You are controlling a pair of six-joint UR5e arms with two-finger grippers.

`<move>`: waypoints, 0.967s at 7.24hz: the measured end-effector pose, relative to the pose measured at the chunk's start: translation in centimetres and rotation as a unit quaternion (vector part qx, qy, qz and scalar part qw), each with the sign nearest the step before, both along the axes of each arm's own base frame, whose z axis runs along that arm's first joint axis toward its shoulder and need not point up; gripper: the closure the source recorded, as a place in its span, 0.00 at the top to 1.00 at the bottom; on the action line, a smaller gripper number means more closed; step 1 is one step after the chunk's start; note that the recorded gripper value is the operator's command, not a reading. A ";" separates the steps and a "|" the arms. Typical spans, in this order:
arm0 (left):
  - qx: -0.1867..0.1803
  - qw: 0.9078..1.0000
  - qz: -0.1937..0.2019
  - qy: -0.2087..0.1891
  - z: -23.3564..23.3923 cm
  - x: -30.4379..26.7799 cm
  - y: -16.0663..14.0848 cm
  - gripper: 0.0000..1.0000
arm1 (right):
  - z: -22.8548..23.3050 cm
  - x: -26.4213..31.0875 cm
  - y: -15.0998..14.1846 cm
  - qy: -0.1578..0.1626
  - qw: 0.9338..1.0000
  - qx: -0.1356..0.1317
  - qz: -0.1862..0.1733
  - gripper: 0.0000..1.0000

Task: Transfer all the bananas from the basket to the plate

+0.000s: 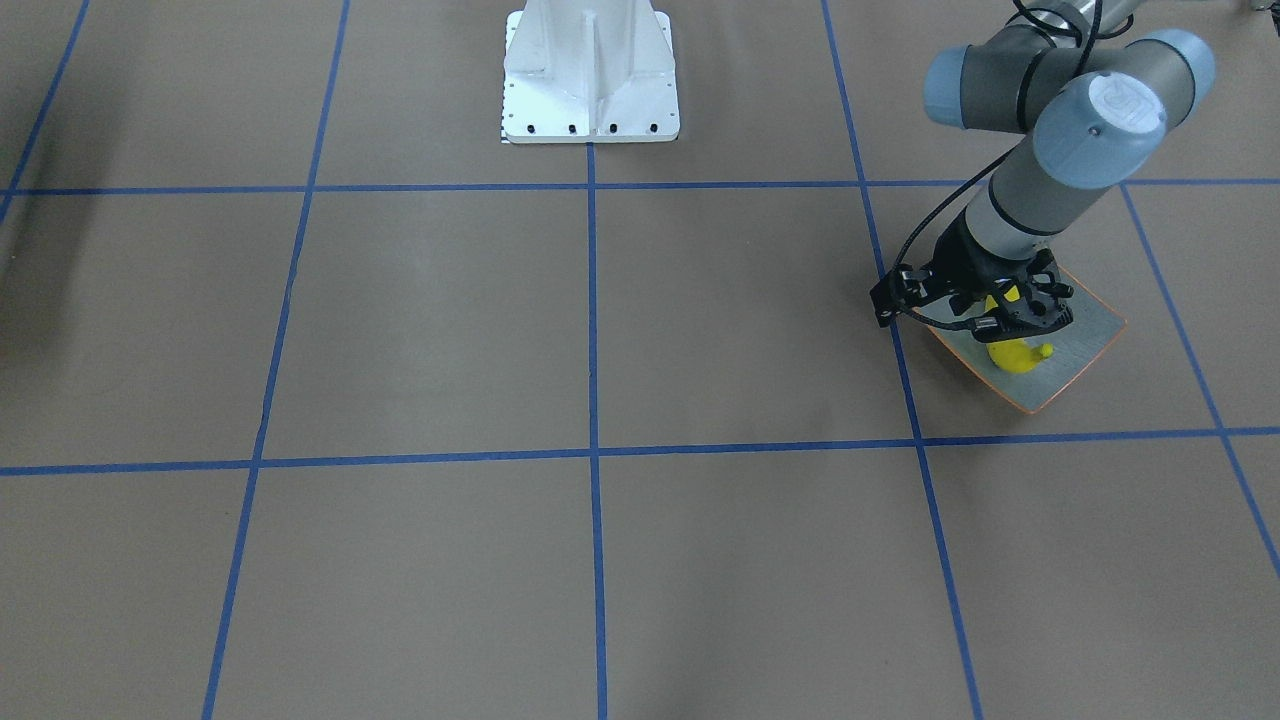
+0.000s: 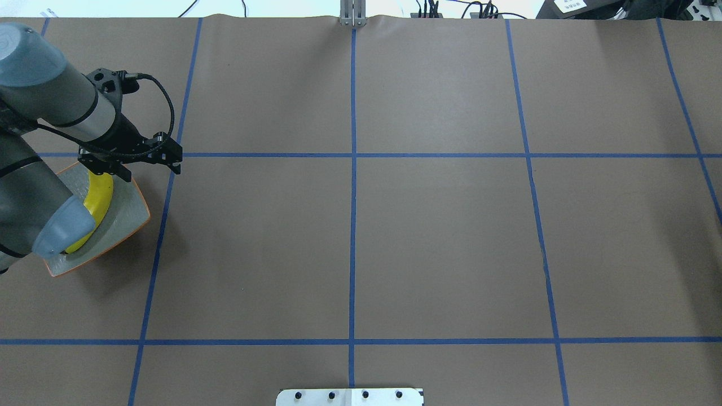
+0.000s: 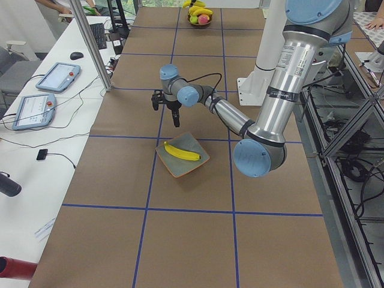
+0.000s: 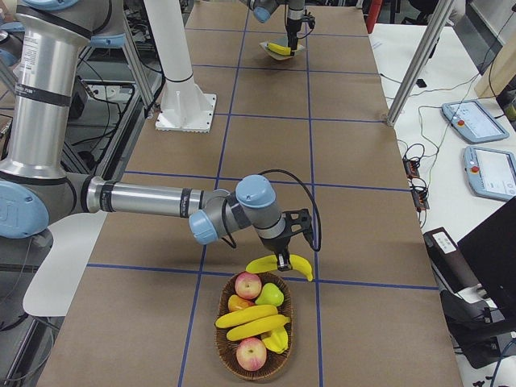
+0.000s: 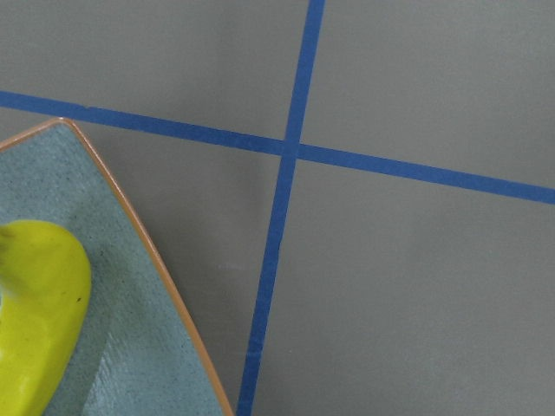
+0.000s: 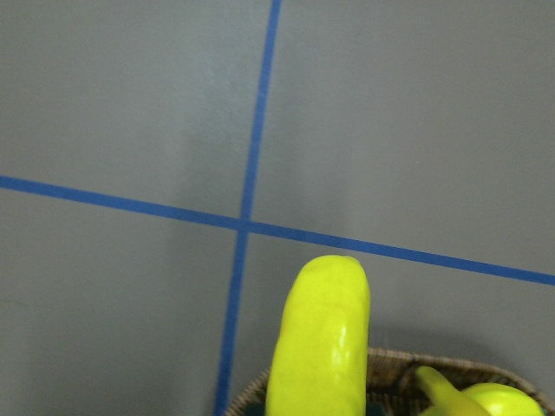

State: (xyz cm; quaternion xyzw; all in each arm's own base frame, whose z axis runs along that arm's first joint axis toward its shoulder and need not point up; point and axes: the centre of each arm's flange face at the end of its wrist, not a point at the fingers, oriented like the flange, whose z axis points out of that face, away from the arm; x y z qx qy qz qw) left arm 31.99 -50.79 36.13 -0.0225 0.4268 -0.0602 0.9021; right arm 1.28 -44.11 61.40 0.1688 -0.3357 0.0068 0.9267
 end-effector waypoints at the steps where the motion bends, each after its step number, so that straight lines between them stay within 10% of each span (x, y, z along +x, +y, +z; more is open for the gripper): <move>1: 0.014 1.000 -0.006 0.021 -0.7 0.2 -0.1 1.00 | -3.2 -3.0 -1.8 -0.046 0.999 -0.003 0.000 0.00; 5: 0.037 0.995 -0.004 0.097 -8.0 5.3 1.3 1.00 | -22.8 -21.8 -6.8 -0.206 0.978 -0.023 -0.009 0.00; 7: 0.084 0.984 0.022 0.158 -12.6 8.3 3.4 1.00 | -32.6 -34.9 -3.9 -0.265 0.963 -0.040 0.021 0.00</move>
